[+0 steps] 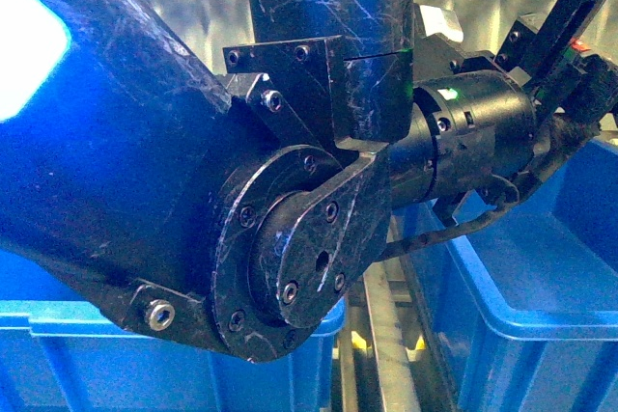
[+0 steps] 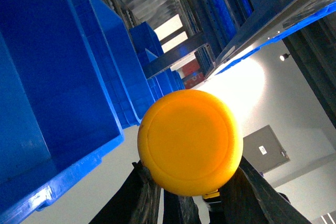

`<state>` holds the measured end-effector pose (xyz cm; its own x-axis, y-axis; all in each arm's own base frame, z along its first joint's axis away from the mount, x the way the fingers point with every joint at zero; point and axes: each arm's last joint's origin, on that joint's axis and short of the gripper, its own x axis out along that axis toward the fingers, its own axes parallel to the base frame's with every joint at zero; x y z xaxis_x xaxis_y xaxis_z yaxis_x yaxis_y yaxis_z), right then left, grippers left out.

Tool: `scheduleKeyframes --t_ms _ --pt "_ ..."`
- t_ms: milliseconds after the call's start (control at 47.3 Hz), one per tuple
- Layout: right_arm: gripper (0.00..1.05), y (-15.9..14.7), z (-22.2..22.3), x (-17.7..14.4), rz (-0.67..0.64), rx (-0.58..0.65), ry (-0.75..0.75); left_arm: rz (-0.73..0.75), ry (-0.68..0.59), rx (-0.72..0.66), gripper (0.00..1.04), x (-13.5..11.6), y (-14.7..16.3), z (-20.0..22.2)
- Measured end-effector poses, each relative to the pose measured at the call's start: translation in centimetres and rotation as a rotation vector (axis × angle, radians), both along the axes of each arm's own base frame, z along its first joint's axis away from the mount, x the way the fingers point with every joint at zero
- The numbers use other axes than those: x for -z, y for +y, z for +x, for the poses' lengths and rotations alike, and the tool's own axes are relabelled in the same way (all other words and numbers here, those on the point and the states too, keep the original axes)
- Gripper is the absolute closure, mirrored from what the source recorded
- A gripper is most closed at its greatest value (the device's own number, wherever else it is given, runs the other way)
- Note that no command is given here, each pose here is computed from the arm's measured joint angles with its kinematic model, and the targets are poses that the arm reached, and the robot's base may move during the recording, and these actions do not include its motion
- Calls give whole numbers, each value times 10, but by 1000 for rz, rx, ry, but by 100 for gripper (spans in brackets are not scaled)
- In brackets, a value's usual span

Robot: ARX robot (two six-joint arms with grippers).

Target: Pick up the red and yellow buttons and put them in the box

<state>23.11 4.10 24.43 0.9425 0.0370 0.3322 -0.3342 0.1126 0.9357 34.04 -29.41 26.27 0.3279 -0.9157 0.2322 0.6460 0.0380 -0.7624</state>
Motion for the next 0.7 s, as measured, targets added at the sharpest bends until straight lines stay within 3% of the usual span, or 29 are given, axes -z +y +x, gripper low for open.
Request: scheduleKeyframes --t_ms 63,254,444,698 --pt "77 -1 0 0 1 3 0 -1 1 -11 81 0 0 0" --pt "78 -4 0 3 -23 24 -2 8 -28 -131 48 0 1 4" --pt "78 -13 1 10 -23 74 11 -10 -55 -279 7 -14 18 10" --pt "78 -18 1 16 -63 93 47 50 -128 -429 8 -42 60 -17"
